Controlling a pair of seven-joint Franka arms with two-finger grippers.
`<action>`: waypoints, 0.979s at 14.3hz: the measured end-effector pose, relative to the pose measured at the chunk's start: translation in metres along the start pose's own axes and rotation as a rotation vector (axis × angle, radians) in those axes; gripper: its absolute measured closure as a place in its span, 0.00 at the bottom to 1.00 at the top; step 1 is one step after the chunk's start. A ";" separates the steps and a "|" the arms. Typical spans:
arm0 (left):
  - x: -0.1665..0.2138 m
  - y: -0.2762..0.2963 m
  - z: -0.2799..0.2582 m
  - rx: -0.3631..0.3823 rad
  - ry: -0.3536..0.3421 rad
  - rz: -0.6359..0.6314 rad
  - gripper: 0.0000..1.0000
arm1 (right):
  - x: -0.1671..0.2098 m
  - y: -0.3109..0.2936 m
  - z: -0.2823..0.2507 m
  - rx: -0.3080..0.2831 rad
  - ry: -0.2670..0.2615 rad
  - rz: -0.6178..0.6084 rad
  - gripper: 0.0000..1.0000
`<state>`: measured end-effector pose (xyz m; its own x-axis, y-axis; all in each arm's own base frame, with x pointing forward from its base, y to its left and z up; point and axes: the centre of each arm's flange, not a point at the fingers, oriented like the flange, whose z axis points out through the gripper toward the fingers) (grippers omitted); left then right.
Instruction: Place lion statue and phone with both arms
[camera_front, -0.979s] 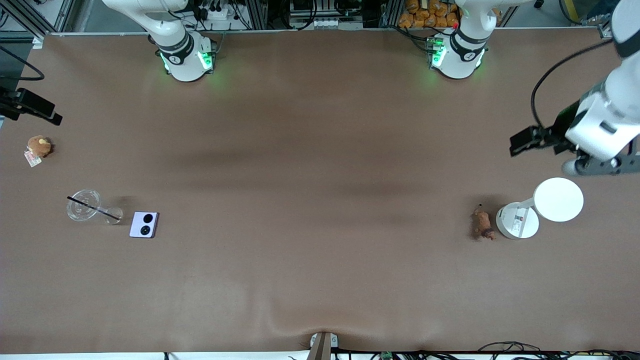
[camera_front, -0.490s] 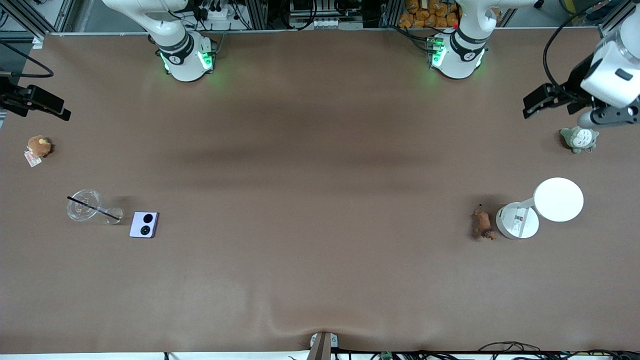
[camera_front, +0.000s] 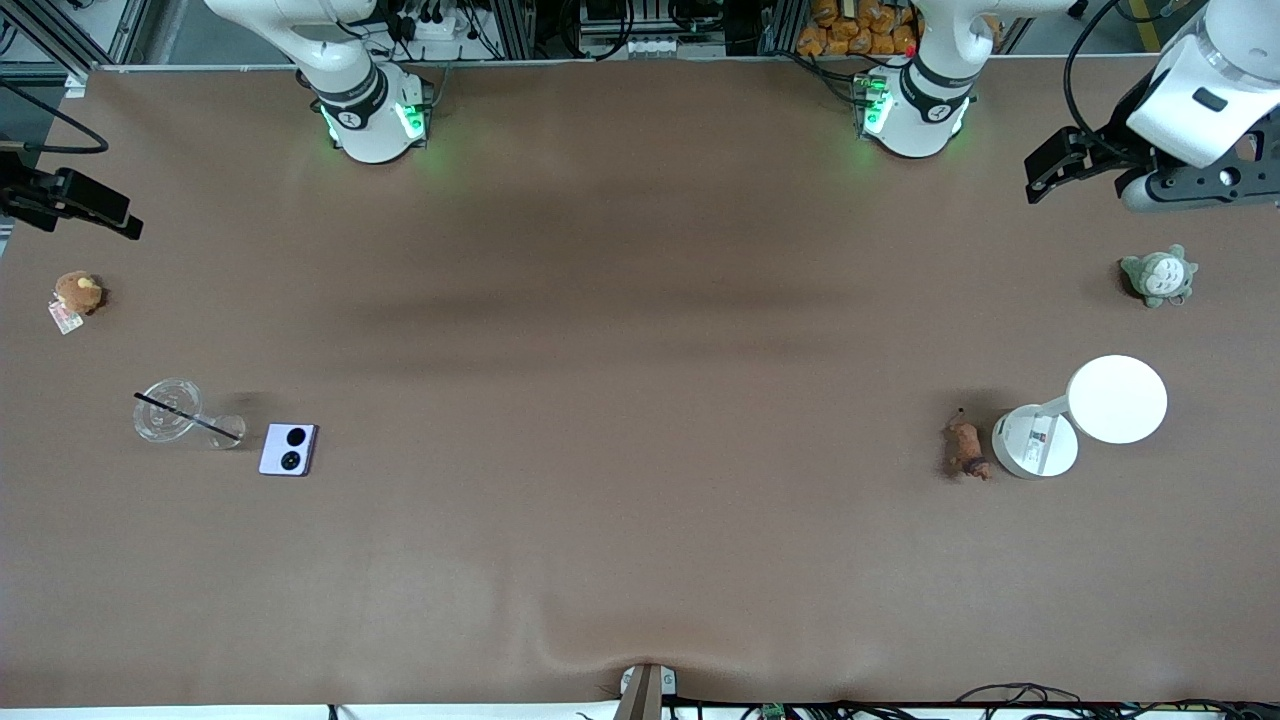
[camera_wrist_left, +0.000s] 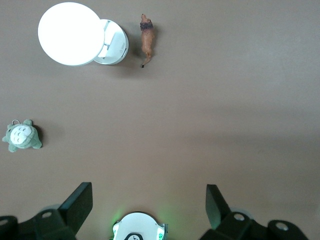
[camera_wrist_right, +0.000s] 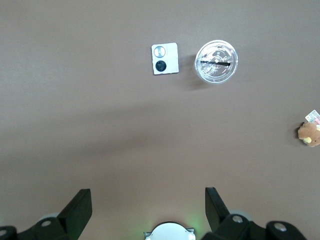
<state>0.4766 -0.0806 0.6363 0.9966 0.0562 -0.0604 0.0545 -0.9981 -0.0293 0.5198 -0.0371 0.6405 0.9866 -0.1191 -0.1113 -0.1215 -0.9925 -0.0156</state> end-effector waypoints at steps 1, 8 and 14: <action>-0.003 -0.001 -0.001 0.002 -0.009 -0.001 0.00 | 0.000 0.000 0.000 0.000 0.001 0.000 0.00; -0.009 -0.009 -0.005 0.001 -0.014 -0.013 0.00 | -0.001 -0.009 -0.007 -0.002 0.019 -0.016 0.00; -0.012 0.001 -0.006 0.006 -0.010 0.005 0.00 | -0.002 -0.009 -0.012 -0.002 0.028 -0.018 0.00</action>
<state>0.4649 -0.0823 0.6434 0.9962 0.0518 -0.0702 0.0494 -0.9982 -0.0347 0.5206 -0.0280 0.6524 0.9913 -0.1022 -0.0834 -0.1038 -0.9945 -0.0157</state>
